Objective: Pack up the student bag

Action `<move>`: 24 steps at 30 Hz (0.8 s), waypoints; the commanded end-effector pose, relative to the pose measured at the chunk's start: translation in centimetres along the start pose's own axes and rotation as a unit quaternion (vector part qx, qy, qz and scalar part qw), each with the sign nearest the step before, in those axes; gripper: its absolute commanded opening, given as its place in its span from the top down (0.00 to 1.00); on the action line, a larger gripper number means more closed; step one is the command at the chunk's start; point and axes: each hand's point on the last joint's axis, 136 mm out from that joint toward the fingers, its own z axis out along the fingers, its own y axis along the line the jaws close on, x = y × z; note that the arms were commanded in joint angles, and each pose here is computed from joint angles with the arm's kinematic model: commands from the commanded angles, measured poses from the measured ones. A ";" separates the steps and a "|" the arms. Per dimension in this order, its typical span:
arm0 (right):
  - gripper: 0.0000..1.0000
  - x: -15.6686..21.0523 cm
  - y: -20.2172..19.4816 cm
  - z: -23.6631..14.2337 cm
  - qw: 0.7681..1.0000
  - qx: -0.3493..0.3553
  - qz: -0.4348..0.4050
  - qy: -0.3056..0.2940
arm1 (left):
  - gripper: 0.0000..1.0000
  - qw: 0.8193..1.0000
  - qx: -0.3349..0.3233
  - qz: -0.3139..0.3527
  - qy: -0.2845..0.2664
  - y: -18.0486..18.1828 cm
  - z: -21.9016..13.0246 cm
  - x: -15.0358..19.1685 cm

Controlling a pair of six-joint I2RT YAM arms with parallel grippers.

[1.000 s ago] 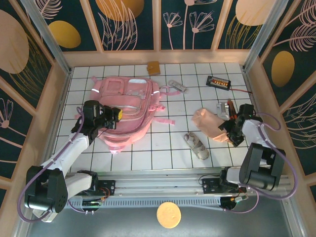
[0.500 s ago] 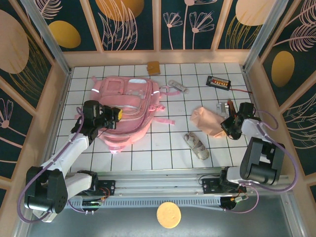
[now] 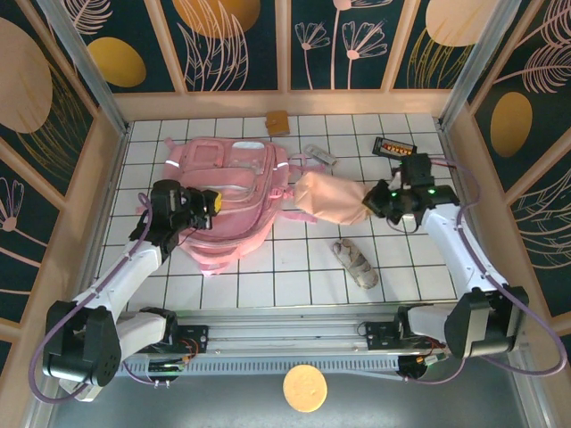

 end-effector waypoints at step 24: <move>1.00 4.5 16.5 14.6 0.978 -0.122 0.047 0.165 | 1.00 0.990 0.132 0.034 0.041 -7.9 -0.3 6.7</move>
